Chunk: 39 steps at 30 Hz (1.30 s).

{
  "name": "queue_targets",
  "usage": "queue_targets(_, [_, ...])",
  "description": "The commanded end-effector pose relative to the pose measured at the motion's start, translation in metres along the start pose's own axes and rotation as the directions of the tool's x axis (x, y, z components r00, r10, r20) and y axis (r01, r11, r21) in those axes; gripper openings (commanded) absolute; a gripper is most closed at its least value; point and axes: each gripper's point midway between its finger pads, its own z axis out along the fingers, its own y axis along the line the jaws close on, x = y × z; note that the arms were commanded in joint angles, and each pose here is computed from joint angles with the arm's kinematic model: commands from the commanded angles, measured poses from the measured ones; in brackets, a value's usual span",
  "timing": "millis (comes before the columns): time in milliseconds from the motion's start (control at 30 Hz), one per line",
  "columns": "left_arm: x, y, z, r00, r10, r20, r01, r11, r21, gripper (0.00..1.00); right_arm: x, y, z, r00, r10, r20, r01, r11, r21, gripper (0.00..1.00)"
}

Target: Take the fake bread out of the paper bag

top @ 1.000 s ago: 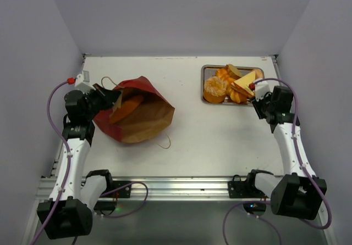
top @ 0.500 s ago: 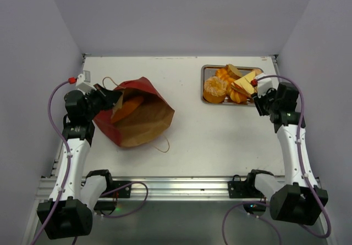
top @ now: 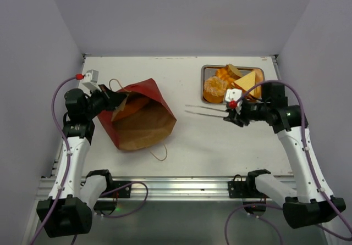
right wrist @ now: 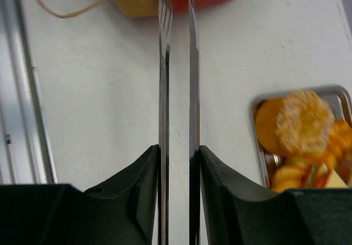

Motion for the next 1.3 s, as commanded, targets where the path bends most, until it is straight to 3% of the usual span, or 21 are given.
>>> queue_targets(0, [-0.006, -0.024, 0.000, 0.997, 0.070, -0.016, -0.068, 0.994, 0.089, 0.00, -0.028, 0.057, 0.005, 0.987, -0.118, 0.105, 0.137, 0.970, -0.200, 0.37])
queue_targets(167, [0.010, -0.034, 0.009, 0.995, 0.072, -0.067, -0.063, 0.990, 0.126, 0.00, -0.055, 0.096, 0.009, 0.973, -0.134, 0.186, 0.188, 0.929, -0.319, 0.36])
queue_targets(300, [0.021, -0.034, 0.015, 0.994, 0.061, -0.088, -0.050, 0.992, 0.115, 0.00, -0.070, 0.097, 0.022, 0.970, -0.141, 0.196, 0.198, 0.930, -0.310, 0.35])
queue_targets(467, [0.022, -0.036, 0.020, 0.996, -0.004, -0.086, 0.014, 0.993, 0.116, 0.00, -0.066, 0.108, 0.071, 0.965, -0.257, 0.043, 0.261, 0.944, -0.202, 0.34])
queue_targets(600, [0.016, -0.038, 0.024, 0.996, -0.056, -0.064, 0.062, 0.993, 0.103, 0.00, -0.082, 0.106, 0.110, 0.944, -0.328, -0.024, 0.327, 0.944, -0.033, 0.34])
queue_targets(667, [0.015, -0.037, 0.026, 0.994, -0.086, -0.066, 0.092, 0.991, 0.095, 0.00, -0.081, 0.096, 0.130, 0.928, -0.351, -0.125, 0.359, 0.932, 0.050, 0.34])
queue_targets(800, [0.006, -0.041, 0.028, 0.991, -0.123, -0.047, 0.126, 0.988, 0.086, 0.00, -0.096, 0.078, 0.156, 0.897, -0.396, -0.194, 0.430, 0.884, 0.184, 0.33])
queue_targets(1267, [-0.013, -0.045, 0.028, 0.980, -0.196, 0.032, 0.193, 0.979, 0.069, 0.00, -0.111, 0.076, 0.220, 0.737, -0.565, -0.371, 0.666, 0.699, 0.260, 0.38])
